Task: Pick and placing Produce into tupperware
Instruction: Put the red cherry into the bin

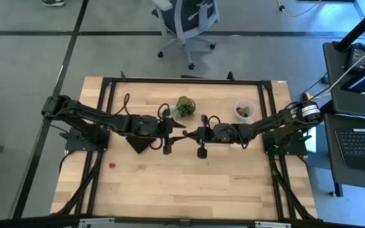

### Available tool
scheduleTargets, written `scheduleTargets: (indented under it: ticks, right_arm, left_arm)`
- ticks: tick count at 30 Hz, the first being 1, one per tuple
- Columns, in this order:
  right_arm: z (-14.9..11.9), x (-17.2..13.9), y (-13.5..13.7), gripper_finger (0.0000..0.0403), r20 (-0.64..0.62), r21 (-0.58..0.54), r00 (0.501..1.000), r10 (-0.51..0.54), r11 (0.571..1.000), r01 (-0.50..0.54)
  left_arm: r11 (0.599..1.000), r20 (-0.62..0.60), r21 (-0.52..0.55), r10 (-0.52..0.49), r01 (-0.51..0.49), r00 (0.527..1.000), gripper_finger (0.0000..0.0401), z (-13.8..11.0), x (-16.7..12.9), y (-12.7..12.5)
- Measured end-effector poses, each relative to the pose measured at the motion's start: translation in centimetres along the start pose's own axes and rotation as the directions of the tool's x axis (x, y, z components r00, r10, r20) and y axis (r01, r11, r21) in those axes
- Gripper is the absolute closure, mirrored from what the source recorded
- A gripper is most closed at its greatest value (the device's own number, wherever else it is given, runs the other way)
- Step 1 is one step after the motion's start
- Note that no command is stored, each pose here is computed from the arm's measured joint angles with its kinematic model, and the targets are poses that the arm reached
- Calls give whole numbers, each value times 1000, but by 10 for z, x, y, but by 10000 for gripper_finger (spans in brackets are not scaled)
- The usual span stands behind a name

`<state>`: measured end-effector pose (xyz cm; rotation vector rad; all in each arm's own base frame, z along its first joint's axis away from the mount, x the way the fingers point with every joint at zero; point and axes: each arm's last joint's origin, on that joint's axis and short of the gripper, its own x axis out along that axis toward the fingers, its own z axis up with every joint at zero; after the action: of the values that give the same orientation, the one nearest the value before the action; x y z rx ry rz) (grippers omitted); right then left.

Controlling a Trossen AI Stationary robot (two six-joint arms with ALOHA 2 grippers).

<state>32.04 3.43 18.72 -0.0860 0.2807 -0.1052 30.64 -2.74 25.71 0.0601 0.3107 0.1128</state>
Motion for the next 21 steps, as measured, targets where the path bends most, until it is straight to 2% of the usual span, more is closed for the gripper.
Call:
scheduleTargets:
  ticks: [5,8,11,15,21]
  right_arm:
    - [2,-7,-14,402,-65,-30,992,-104,994,103]
    - [5,-20,-32,402,-167,37,975,-149,987,157]
    - [13,-40,-55,402,-303,124,930,-205,960,252]
    - [28,-73,-88,402,-482,208,831,-276,886,415]
    - [35,-117,-130,403,-697,226,631,-340,731,644]
  left_arm:
    - [997,12,19,74,-74,997,206,10,-17,5]
    - [993,-22,17,118,-118,993,206,3,-23,8]
    - [991,-56,23,135,-134,989,206,-9,-24,9]
    - [991,-97,-14,135,-137,986,206,-24,-24,9]
    - [988,-131,-53,136,-144,982,206,-37,-25,9]
